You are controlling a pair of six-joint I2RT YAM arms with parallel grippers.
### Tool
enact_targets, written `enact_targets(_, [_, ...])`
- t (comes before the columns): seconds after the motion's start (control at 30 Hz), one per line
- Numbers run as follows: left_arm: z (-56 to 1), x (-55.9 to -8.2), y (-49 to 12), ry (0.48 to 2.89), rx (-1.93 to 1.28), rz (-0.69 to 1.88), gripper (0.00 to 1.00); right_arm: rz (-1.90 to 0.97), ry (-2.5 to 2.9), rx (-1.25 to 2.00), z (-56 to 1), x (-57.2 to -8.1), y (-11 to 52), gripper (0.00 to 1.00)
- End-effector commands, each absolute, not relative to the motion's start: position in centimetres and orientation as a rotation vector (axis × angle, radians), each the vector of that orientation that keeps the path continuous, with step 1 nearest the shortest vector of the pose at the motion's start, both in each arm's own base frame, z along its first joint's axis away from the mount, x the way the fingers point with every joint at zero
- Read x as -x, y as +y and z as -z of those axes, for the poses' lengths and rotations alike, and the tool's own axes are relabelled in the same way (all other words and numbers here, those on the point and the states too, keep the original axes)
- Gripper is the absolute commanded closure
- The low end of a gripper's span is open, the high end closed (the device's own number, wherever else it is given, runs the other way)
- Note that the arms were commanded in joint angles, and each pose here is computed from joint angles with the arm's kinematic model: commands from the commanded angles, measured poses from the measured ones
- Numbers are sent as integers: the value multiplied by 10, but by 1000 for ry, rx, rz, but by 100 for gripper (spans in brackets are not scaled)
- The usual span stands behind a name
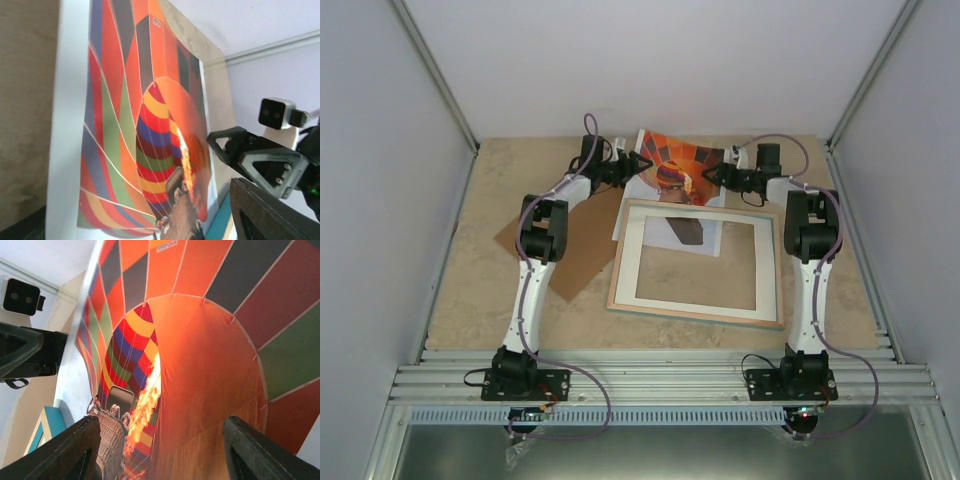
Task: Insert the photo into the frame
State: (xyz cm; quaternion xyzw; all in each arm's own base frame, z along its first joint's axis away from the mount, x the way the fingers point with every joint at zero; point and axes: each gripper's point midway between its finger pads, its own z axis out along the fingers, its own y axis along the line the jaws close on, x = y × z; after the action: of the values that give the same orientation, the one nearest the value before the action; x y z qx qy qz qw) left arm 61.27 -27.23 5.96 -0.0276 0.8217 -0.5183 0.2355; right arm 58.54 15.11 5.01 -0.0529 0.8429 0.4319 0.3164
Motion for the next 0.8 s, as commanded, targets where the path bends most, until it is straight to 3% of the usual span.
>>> enact_targets(0.0, [-107,-597,-292,2135,-134,1513,24,-1142,2204,135,-47,-590,147,33])
enact_targets(0.23, [-105,-592,-294,2141,-179,1530,35,-1146,2205,134,-43,-594,149,35])
enact_targets(0.33, [-107,-597,-291,2134,-173,1483,53,-1157,2187,151,-50,-592,150,35])
enact_targets(0.53, [-132,-613,-277,2089,-176,1292,69,-1128,2110,260,-91,-588,150,30])
enact_targets(0.67, [-150,-622,-268,2073,-194,1187,99,-1098,2044,351,-130,-582,145,20])
enact_targets(0.77, [-171,-625,-263,2038,-217,1168,100,-1062,2014,409,-160,-574,143,17])
